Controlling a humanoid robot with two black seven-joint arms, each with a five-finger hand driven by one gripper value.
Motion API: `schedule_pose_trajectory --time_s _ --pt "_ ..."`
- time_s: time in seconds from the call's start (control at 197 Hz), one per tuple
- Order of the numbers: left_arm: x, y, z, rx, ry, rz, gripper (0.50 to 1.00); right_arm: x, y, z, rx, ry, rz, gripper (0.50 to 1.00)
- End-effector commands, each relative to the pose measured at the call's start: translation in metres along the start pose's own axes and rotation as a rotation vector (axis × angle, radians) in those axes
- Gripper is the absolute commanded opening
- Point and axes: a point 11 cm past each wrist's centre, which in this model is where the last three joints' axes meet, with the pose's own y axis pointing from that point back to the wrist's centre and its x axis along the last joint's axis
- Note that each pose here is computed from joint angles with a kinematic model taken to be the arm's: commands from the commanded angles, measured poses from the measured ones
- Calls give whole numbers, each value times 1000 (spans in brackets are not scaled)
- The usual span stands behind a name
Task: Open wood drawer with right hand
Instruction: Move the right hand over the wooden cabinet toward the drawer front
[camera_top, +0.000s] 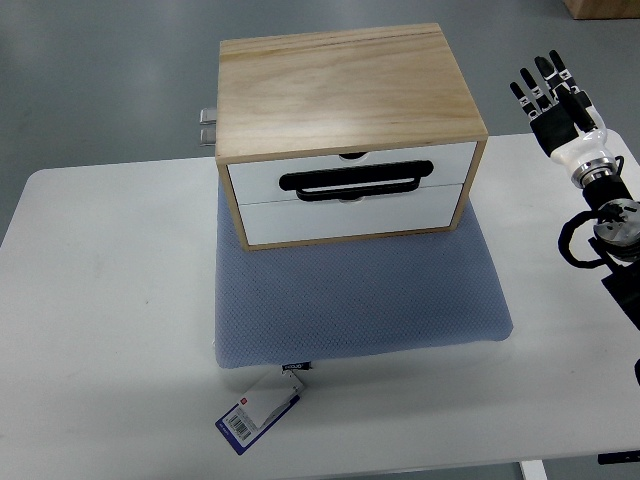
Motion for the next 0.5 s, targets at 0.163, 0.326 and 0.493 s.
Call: schedule_pose_trajectory --time_s 0.163,0.326,0.493 --pt "0 0 1 -4 3 0 1000 -1 -1 -1 1 1 -1 944" --pt "-1 0 0 -3 1 -2 1000 -10 -9 -21 15 46 -25 944" --pt "-3 0 0 -3 -1 -9 1000 -68 -40 -96 -29 496 -146 944"
